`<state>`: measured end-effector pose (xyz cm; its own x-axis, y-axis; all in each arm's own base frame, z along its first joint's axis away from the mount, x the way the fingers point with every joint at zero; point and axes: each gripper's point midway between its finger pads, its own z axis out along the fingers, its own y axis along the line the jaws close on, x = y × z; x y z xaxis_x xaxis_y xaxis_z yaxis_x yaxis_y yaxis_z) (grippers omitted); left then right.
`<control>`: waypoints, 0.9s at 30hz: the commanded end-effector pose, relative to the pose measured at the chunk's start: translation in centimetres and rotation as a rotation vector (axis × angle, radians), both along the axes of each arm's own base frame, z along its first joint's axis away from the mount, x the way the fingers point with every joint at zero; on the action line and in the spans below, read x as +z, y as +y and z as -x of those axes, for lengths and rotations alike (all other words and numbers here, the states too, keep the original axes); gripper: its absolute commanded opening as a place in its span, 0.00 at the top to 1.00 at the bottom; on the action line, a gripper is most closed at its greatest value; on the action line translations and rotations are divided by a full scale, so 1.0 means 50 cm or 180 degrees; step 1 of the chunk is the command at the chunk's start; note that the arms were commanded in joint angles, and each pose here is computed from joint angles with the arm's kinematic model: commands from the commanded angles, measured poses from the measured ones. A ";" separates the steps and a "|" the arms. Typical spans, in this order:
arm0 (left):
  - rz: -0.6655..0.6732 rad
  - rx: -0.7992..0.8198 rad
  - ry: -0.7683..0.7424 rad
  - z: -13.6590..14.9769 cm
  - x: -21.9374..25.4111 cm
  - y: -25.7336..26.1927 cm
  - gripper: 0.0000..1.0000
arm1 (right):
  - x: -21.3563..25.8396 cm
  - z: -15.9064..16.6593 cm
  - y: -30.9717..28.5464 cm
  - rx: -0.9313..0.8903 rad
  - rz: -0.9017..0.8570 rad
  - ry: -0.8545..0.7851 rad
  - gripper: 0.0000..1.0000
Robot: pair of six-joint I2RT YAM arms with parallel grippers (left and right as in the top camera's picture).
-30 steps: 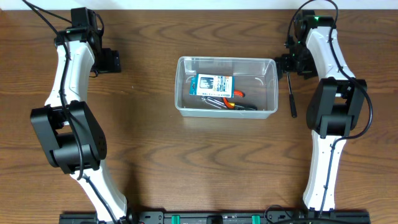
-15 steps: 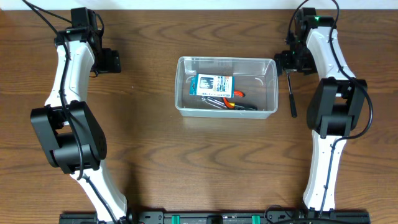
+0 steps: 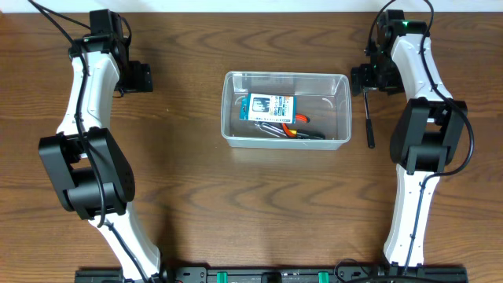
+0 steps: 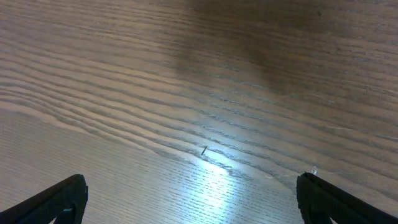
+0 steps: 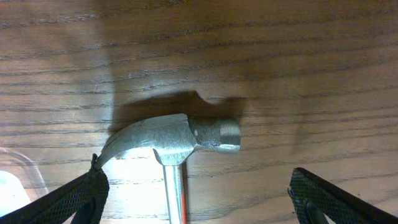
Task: Pack container
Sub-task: 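Lower and align the right gripper on the hammer handle below the head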
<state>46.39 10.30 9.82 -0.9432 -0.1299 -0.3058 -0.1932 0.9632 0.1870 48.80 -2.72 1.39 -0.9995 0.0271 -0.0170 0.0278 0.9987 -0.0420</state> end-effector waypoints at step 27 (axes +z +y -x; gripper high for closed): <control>-0.0033 0.0021 0.0084 0.005 -0.018 0.005 0.02 | -0.003 0.040 0.009 -0.0056 -0.0049 0.0261 0.04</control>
